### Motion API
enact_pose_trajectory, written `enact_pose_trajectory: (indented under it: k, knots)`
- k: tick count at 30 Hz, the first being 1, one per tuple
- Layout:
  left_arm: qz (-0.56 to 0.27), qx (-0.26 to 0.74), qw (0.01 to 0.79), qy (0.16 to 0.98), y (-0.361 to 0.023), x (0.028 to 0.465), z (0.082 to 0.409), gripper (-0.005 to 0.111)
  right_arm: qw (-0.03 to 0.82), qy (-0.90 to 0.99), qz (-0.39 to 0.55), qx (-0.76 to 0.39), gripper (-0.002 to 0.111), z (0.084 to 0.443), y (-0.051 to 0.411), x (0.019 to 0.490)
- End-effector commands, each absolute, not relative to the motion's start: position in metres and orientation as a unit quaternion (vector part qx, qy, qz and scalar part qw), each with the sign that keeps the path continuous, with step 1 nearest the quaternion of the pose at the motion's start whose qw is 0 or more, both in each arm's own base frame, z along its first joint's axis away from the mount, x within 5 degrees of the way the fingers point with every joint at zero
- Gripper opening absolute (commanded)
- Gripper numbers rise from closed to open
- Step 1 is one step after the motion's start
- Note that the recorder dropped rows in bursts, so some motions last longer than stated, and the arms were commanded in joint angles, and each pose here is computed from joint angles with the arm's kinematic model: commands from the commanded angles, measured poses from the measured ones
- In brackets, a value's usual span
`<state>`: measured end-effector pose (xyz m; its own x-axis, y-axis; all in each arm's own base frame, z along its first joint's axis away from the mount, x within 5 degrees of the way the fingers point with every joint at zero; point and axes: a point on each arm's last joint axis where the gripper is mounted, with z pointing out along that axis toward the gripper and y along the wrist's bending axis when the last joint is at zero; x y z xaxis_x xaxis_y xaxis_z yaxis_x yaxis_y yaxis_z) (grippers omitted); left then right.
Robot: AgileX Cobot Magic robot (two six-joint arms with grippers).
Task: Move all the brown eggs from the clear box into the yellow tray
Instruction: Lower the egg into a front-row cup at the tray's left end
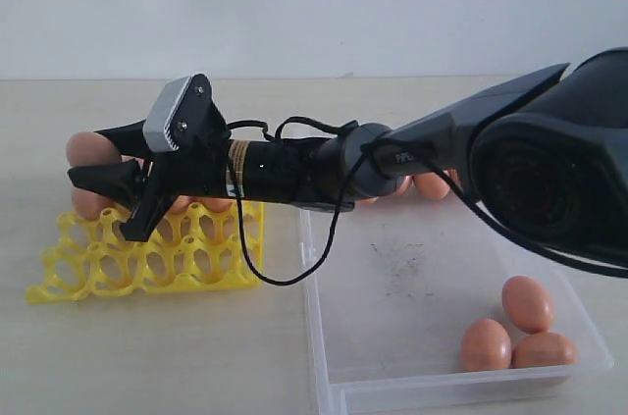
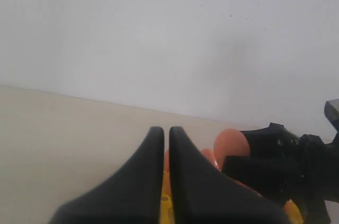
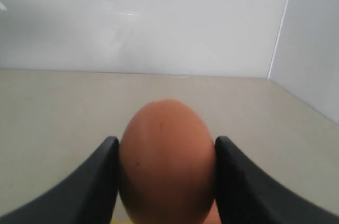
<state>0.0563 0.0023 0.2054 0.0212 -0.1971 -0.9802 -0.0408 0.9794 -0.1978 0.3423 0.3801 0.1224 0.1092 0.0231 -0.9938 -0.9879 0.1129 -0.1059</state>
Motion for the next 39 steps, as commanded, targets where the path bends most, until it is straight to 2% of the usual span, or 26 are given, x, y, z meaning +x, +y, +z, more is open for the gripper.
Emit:
enact_pose_trajectory:
  k: [1, 8, 16, 30, 39]
  knots:
    - [-0.058, -0.084, 0.711, 0.696, 0.002, 0.056, 0.207, 0.004, 0.561, 0.49, 0.459, -0.484, 0.0, 0.114, 0.386, 0.347]
    - [-0.058, -0.084, 0.711, 0.696, 0.002, 0.056, 0.207, 0.004, 0.55, 0.465, 0.483, -0.499, 0.0, 0.103, 0.394, 0.344]
    - [-0.058, -0.084, 0.711, 0.696, 0.002, 0.056, 0.207, 0.004, 0.524, 0.482, 0.415, -0.567, 0.0, 0.089, 0.424, 0.335]
    - [-0.058, -0.084, 0.711, 0.696, 0.002, 0.056, 0.207, 0.004, 0.507, 0.511, 0.432, -0.544, 0.0, 0.092, 0.426, 0.339]
    - [-0.058, -0.084, 0.711, 0.696, 0.002, 0.056, 0.207, 0.004, 0.502, 0.547, 0.393, -0.543, 0.0, 0.085, 0.424, 0.346]
